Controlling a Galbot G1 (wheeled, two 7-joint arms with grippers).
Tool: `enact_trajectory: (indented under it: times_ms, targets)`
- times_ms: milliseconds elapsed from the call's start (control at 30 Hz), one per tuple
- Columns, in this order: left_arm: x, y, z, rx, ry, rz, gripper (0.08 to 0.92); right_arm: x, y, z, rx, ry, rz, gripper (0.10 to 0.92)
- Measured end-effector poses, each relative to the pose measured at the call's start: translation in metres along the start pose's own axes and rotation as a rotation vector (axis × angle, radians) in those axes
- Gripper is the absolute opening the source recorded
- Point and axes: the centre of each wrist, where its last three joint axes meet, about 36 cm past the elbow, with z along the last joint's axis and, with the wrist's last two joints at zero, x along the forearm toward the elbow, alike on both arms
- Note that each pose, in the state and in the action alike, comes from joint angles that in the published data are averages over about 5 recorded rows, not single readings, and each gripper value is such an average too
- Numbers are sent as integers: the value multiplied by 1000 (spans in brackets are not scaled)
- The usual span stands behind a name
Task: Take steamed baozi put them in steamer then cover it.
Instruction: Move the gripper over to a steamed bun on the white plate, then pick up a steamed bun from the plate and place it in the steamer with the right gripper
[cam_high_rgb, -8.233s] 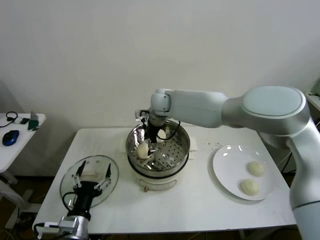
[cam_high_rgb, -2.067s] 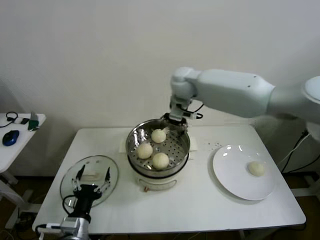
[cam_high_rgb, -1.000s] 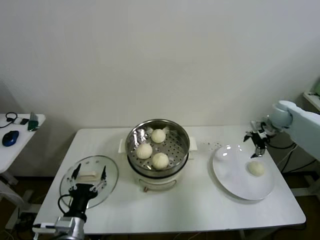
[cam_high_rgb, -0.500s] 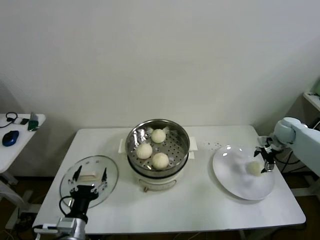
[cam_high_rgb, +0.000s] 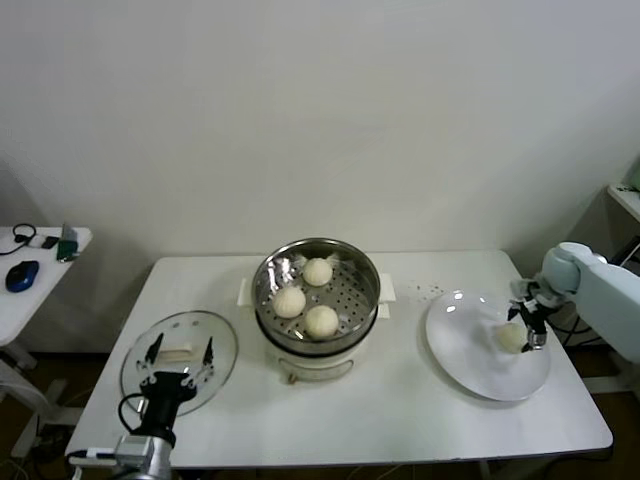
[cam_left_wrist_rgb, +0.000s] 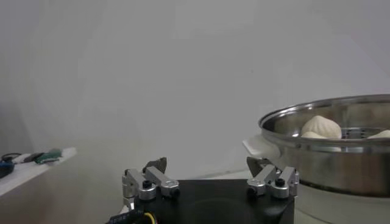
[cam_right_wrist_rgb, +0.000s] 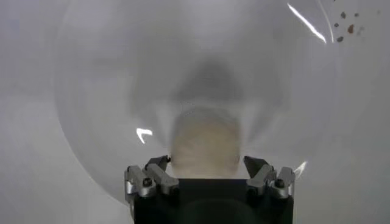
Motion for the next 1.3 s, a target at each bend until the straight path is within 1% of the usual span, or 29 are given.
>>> enact_trajectory:
  times_ms: [133, 400, 600, 733, 867, 1033, 1300]
  targets:
    - [-1, 0, 0, 0, 0, -1, 823, -4, -2, -3, 4, 3, -4, 800]
    - [1, 0, 2, -3, 4, 0, 823, -6, -7, -6, 5, 1, -1, 701]
    - [2, -1, 1, -4, 1, 1, 823, 0, -9, -3, -12, -3, 6, 679]
    - [2, -3, 0, -3, 1, 5, 823, 15, -16, -4, -35, -23, 27, 679]
    - [4, -5, 0, -2, -1, 13, 823, 43, -31, -12, -58, -62, 68, 679]
    - [4, -9, -3, 2, -9, 26, 823, 94, -55, -33, -81, -128, 133, 679]
    - [1, -15, -9, 15, -35, 57, 823, 190, -89, -101, -81, -257, 227, 679]
